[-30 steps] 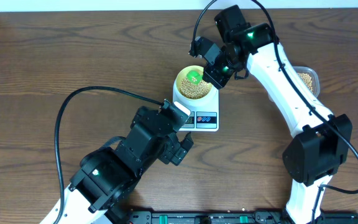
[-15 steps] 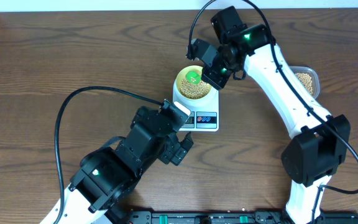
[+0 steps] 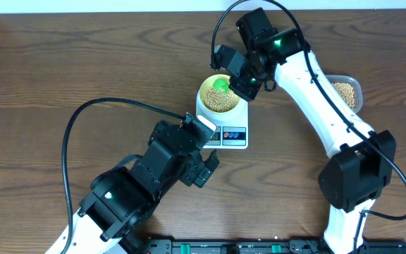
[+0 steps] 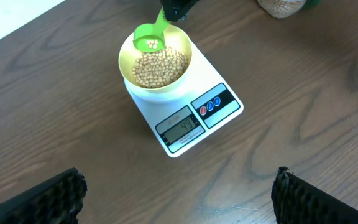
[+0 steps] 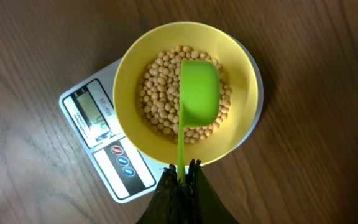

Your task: Scoop item into bowl and weigh 50g on scale

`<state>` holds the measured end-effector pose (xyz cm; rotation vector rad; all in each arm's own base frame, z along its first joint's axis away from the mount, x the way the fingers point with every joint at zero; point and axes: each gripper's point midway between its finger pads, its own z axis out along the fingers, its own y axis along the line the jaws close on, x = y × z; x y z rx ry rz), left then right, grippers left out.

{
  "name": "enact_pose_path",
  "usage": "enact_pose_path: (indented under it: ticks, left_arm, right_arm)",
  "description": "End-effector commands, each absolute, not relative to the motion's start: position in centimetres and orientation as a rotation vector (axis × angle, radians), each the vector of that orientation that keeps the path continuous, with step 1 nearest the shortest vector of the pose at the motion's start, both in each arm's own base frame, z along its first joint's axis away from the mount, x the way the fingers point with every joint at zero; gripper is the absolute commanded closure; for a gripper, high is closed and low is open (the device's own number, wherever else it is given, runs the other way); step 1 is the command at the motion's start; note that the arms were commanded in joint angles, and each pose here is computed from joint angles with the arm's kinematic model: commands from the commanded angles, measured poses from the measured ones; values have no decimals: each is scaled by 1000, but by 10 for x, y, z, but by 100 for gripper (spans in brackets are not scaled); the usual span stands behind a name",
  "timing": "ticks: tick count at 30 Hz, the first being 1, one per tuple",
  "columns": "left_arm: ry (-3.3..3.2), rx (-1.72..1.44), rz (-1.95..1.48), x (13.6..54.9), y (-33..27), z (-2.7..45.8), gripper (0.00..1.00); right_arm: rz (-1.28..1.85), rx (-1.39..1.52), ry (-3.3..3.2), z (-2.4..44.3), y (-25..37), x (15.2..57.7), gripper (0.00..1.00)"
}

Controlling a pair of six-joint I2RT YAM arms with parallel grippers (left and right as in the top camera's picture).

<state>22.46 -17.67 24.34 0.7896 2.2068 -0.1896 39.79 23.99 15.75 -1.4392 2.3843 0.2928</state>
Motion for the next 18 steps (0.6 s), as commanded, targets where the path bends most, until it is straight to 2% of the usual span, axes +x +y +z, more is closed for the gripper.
enact_pose_path:
  ticks: [1,18]
  left_arm:
    - [2171,777,-182,228,-175,258,2]
    - [2170,777,-182,228,-175,258,2]
  right_arm:
    - [264,-1467,2344,166,244,397,99]
    - [284,-1403,2387,166,245,397,99]
